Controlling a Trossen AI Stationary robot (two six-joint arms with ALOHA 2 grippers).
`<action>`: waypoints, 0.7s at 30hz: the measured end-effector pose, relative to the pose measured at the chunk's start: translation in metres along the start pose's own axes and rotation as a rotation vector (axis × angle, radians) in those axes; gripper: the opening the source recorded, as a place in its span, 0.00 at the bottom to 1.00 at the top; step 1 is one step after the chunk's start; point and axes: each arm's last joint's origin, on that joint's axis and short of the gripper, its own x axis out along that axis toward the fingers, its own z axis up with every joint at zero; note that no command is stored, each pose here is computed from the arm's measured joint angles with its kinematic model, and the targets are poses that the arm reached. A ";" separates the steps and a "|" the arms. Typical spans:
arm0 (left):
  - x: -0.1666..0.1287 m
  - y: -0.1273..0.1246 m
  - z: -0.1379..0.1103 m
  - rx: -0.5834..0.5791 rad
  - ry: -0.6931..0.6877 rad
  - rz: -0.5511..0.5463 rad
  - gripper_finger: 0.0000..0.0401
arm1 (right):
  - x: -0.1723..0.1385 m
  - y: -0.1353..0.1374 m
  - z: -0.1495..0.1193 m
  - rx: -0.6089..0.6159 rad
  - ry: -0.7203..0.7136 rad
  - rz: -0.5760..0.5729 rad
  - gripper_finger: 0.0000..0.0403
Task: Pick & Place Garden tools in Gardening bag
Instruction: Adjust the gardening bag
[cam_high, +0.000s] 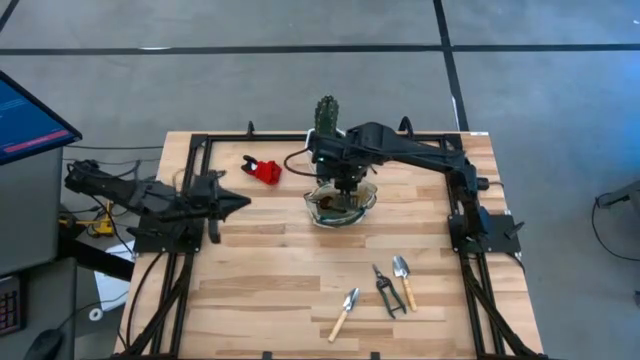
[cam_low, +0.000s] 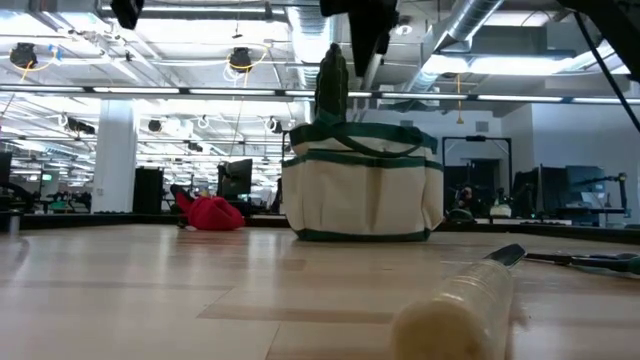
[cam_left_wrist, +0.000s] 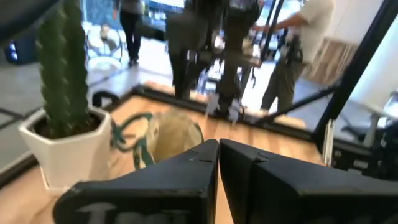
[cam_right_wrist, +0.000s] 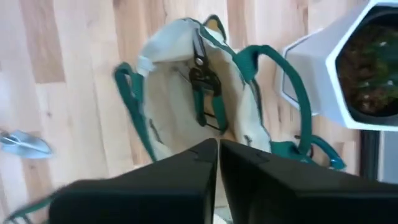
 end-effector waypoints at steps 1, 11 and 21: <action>0.004 -0.002 -0.002 -0.004 0.017 0.005 0.01 | -0.002 0.000 -0.001 0.014 -0.003 0.003 0.02; 0.026 -0.011 -0.015 0.019 0.082 0.068 0.01 | -0.038 0.000 -0.015 0.075 -0.099 -0.003 0.00; 0.031 -0.003 -0.010 -0.013 0.065 0.056 0.01 | -0.113 0.016 -0.040 0.082 -0.447 0.034 0.00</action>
